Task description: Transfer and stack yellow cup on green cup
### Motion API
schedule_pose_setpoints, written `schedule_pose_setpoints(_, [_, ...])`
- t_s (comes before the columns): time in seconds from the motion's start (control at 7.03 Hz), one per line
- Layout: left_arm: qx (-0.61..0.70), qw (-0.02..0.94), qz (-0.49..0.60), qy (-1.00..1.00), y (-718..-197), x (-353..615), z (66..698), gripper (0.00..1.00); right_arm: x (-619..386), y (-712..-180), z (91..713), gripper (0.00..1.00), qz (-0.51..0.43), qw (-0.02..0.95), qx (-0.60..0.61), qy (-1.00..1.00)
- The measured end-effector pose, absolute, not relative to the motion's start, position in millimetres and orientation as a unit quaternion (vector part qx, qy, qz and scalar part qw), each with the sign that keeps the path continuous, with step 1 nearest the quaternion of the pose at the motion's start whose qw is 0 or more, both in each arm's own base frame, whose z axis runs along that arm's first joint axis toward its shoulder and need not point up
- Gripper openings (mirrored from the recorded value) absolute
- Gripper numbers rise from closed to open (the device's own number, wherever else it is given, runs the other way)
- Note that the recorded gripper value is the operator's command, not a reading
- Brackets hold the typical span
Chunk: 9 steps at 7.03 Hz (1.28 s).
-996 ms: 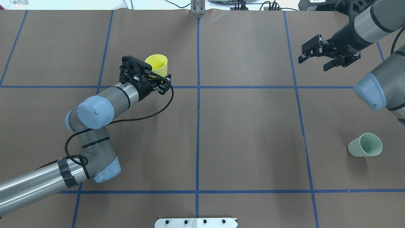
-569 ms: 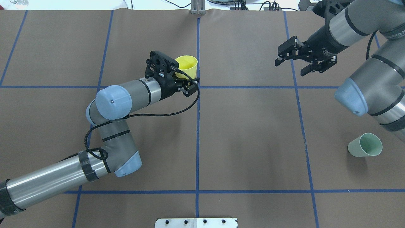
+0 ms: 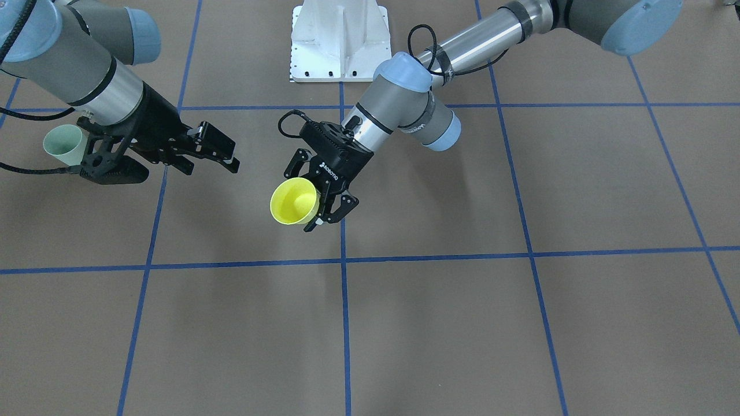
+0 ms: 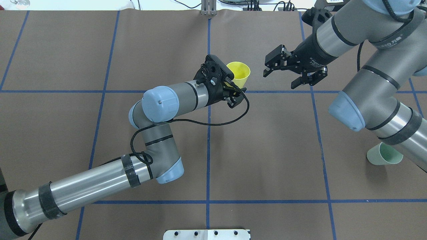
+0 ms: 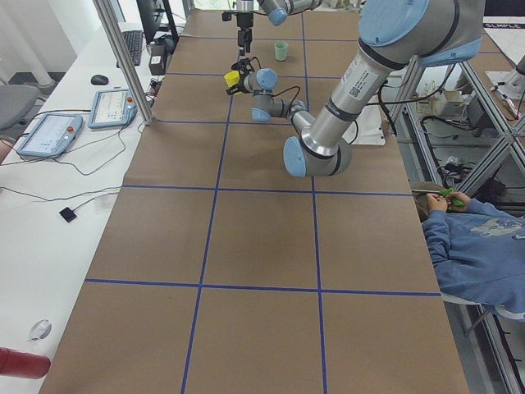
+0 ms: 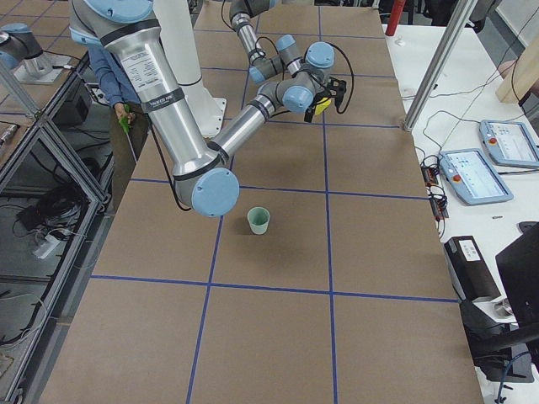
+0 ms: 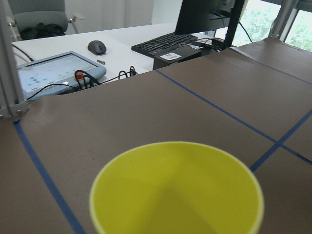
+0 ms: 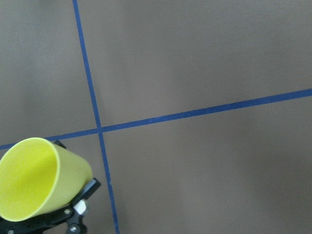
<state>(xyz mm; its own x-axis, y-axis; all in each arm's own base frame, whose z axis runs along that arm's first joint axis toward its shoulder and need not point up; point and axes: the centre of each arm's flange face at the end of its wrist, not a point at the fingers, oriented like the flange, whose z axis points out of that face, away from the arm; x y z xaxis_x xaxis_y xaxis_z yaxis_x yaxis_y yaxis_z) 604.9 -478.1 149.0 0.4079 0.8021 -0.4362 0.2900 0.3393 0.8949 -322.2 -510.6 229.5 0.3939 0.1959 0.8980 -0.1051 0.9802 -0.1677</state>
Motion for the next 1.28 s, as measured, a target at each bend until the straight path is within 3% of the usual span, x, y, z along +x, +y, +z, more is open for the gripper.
schedule_pose_setpoints(0.43, [0.551, 0.588, 0.275, 0.524, -453, 596, 183, 0.0, -327, -503, 220, 1.0, 0.082, 0.83, -0.044, -0.55])
schedule_pose_setpoints(1.28, [0.522, 0.56, 0.267, 0.585, -424, 579, 204, 0.0, -360, -461, 202, 0.95, 0.057, 0.835, -0.001, -0.548])
